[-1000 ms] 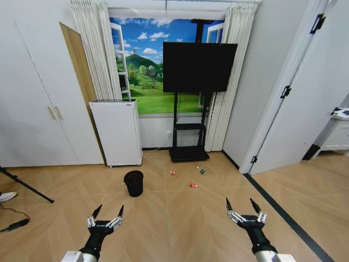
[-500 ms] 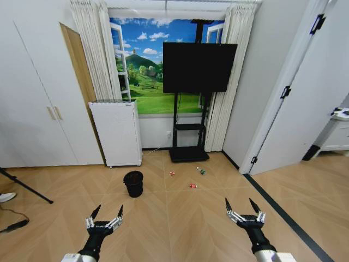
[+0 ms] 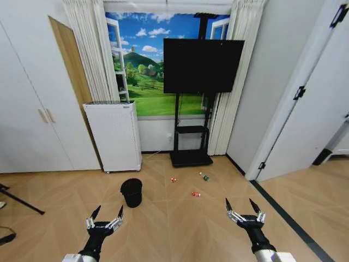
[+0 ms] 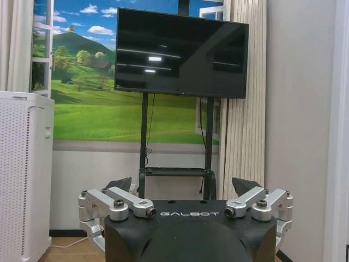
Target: Pick up the trash bin and place the garbage on the floor into it.
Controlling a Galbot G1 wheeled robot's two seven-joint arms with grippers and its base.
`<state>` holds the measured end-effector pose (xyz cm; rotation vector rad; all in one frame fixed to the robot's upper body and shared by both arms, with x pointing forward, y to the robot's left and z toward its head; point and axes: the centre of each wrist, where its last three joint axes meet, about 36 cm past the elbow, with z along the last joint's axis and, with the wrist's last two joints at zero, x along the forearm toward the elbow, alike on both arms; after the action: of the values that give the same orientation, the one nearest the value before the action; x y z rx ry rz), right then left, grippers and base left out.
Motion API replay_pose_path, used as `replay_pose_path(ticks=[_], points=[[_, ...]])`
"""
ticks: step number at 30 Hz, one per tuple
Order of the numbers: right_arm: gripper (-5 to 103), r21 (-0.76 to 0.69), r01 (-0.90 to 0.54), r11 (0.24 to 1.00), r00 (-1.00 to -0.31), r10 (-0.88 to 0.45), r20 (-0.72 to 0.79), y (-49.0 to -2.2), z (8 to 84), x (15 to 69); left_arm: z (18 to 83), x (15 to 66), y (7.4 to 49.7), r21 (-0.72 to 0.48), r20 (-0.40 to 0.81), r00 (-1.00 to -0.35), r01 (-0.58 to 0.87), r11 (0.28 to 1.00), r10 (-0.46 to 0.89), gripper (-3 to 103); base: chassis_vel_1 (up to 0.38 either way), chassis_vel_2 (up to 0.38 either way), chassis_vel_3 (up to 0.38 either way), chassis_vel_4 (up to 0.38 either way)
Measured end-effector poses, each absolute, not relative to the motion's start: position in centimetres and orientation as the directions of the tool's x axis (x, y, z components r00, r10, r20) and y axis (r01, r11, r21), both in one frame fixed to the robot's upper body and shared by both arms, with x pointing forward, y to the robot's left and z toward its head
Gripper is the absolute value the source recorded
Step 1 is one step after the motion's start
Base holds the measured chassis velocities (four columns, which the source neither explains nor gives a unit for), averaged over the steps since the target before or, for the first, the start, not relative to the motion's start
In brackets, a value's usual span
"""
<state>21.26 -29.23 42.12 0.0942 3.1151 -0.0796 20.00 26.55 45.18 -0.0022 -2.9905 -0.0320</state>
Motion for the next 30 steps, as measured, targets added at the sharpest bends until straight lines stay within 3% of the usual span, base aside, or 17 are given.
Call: replay_pose_path(ticks=[17,30], points=[[100,-0.048,0.061,0.997,-0.998,0.059,-0.036,-29.4,41.85,21.27,44.95,20.16,26.72,0.019,0.152,-0.988,0.001,1.0,-0.002,98,-0.358,0.36,0.354,-0.36],[100,-0.036,0.035,0.999,-0.991,0.03,-0.131,-29.67,41.4,21.65,44.93,20.16,26.91,0.014,0.157,-0.988,-0.014,1.0,-0.016,98,-0.345,0.345,0.352,-0.351]])
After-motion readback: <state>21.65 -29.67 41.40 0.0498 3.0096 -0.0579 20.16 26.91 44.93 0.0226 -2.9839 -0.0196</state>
